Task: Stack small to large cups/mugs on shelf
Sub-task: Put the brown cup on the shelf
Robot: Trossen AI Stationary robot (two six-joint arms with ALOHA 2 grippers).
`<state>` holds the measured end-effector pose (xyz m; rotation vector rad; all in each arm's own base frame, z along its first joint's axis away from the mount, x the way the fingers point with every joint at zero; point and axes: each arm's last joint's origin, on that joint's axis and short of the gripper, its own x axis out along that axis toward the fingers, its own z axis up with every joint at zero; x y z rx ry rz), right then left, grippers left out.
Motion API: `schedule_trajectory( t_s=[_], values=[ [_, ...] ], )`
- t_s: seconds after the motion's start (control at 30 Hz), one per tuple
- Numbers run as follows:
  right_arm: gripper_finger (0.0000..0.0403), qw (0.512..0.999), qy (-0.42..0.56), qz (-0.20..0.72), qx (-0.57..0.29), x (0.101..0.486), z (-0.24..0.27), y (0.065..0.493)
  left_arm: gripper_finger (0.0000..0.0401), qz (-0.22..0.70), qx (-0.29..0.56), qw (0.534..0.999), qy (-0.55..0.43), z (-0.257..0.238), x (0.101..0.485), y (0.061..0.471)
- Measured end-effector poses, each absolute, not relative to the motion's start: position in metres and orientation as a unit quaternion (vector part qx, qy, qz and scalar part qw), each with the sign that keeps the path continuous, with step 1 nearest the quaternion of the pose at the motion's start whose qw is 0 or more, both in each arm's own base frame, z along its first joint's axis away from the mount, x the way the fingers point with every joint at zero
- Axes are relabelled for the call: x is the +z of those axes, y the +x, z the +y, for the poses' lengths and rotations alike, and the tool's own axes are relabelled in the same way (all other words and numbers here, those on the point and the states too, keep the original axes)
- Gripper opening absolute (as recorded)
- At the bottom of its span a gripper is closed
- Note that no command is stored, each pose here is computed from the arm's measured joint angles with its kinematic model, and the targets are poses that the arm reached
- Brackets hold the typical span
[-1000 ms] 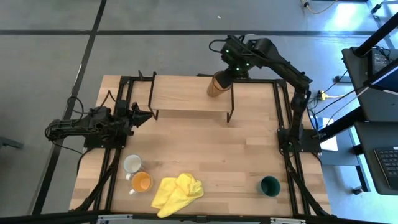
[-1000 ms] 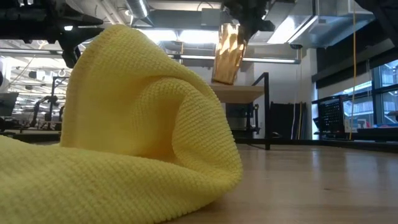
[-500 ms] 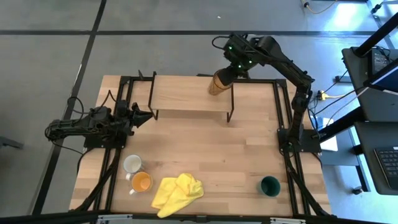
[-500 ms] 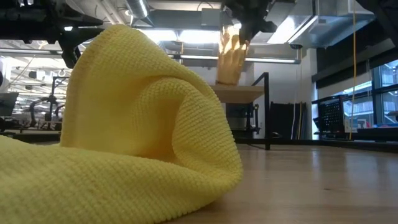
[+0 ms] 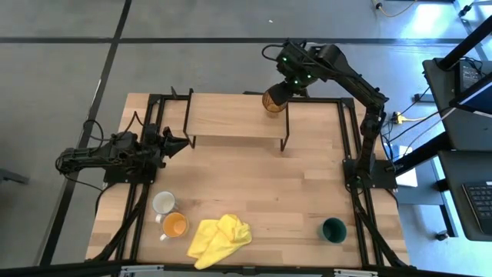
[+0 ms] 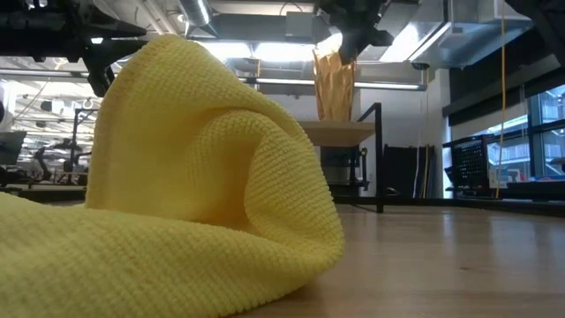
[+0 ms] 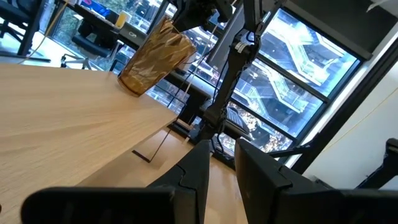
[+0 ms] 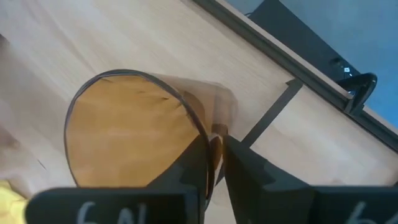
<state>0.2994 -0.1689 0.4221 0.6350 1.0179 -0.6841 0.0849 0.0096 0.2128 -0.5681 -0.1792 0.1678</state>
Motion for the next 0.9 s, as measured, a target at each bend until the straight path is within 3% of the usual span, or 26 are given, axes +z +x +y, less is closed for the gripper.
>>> schedule_trajectory(
  t_s=[0.9],
  values=[
    [0.0053,0.775,0.329,0.464,-0.277,0.422,-0.189,0.287,0.0071,-0.088,0.082,0.953,-0.279,0.01,0.213,0.085]
  ],
)
